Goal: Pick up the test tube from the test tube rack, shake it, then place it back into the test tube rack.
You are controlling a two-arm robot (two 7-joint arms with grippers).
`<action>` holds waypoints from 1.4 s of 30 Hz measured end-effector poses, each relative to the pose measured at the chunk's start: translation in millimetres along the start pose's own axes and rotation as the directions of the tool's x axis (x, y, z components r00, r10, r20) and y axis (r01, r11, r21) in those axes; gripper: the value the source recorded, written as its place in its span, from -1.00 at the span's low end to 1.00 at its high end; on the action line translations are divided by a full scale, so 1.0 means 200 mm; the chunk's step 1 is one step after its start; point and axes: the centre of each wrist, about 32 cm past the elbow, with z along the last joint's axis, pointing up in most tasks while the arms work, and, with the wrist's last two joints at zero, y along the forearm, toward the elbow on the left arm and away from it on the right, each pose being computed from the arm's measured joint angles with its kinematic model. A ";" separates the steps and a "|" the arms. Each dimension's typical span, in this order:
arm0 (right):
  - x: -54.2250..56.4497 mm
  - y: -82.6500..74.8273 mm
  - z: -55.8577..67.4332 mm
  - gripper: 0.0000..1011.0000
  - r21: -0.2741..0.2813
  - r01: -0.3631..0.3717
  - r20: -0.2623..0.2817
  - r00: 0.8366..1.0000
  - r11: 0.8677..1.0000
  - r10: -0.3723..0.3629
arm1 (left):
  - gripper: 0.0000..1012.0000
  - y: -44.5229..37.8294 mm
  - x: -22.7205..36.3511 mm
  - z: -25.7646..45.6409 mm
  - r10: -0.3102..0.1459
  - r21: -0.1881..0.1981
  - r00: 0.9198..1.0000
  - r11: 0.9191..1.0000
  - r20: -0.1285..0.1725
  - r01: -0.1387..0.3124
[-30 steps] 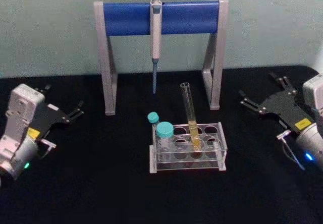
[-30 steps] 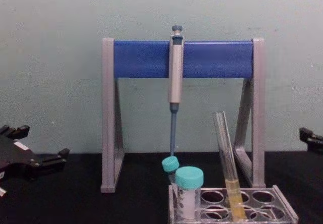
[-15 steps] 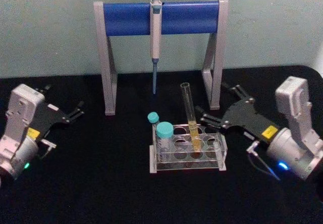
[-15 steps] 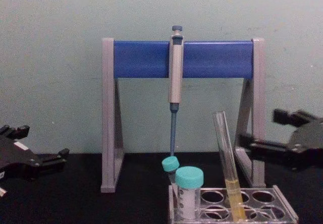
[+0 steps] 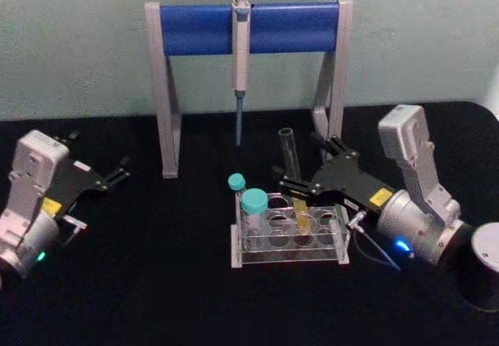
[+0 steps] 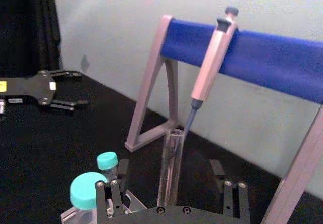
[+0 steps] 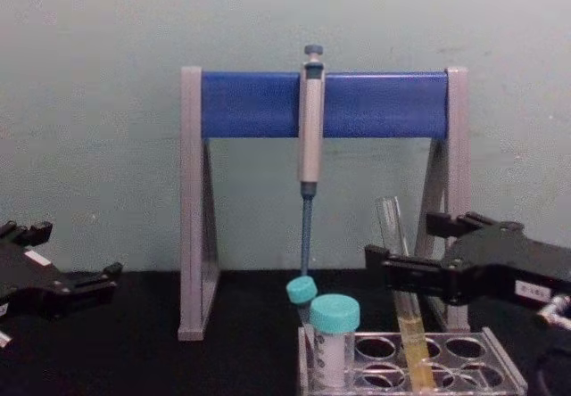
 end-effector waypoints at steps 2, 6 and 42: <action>0.00 0.02 0.01 0.98 -0.020 0.004 -0.022 1.000 1.000 -0.005 | 0.98 0.000 0.000 0.000 0.000 0.000 1.000 1.000 0.000 0.000; 0.01 0.05 0.02 0.98 -0.056 0.006 -0.055 0.998 0.998 -0.009 | 0.98 0.000 0.000 0.000 0.000 0.000 1.000 1.000 0.000 0.000; 0.02 0.06 0.03 0.87 -0.080 0.005 -0.057 0.998 0.997 -0.009 | 0.98 0.000 0.000 0.000 0.000 0.000 1.000 1.000 0.000 0.000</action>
